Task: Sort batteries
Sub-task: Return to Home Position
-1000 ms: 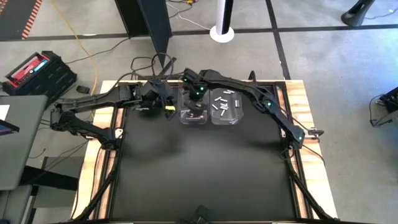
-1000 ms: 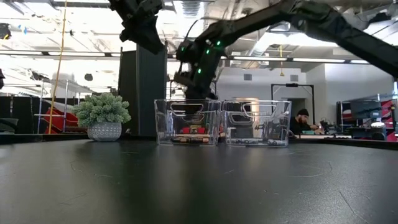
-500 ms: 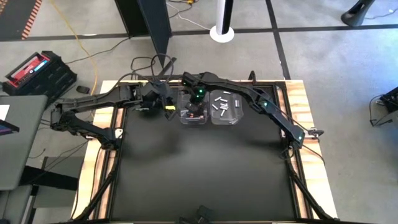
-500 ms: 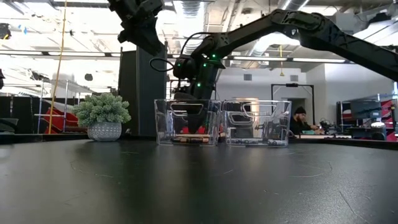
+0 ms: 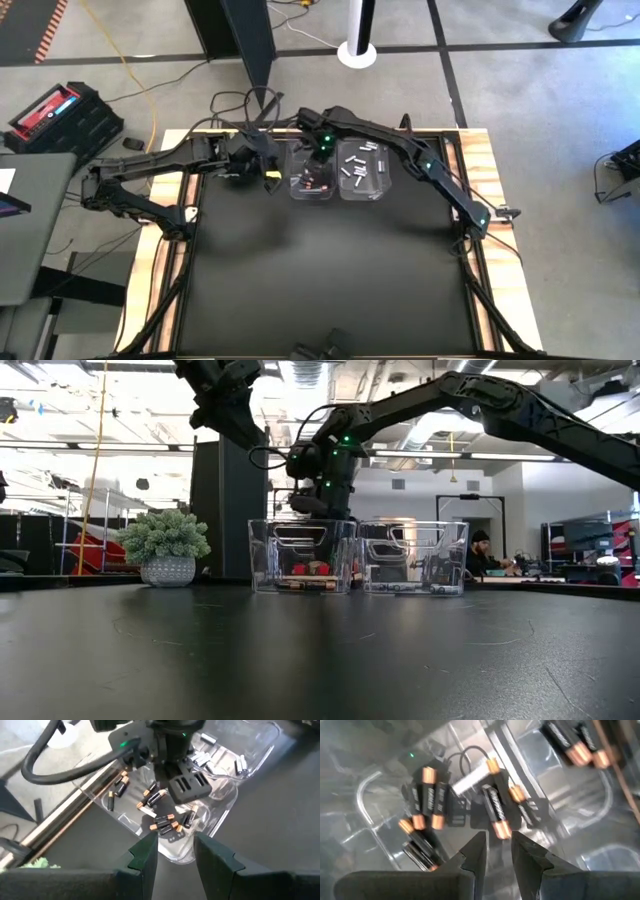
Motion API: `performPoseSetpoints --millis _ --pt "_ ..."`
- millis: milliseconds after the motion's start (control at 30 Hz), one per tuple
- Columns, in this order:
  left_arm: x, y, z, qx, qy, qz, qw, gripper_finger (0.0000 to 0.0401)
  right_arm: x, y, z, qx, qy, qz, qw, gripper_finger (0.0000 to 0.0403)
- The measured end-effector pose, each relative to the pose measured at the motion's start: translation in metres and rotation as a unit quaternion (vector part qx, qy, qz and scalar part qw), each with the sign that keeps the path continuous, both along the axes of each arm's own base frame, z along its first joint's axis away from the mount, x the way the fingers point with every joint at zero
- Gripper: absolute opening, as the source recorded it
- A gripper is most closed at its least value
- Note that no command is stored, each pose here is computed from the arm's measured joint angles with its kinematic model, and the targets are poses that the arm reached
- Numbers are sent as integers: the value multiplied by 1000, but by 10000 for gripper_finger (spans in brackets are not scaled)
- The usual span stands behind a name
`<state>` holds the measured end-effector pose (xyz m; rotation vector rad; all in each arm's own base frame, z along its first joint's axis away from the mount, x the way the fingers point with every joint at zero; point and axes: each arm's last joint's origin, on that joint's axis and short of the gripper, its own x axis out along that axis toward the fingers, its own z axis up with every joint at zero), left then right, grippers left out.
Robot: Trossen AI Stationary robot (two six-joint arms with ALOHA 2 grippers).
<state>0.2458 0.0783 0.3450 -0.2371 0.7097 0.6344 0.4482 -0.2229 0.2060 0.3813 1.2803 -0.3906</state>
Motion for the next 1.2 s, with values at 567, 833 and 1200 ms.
performPoseSetpoints --millis 567,833,1200 --pt "-9 -4 7 81 52 -92 991 120 -43 5 81 -2 -18 -45 999 109" --pt "-60 -21 38 95 -50 -128 986 120 -64 28 155 -60 -130 -20 990 109" --pt "-132 -46 -33 104 -256 -171 946 120 -52 79 171 -65 -153 51 985 109"
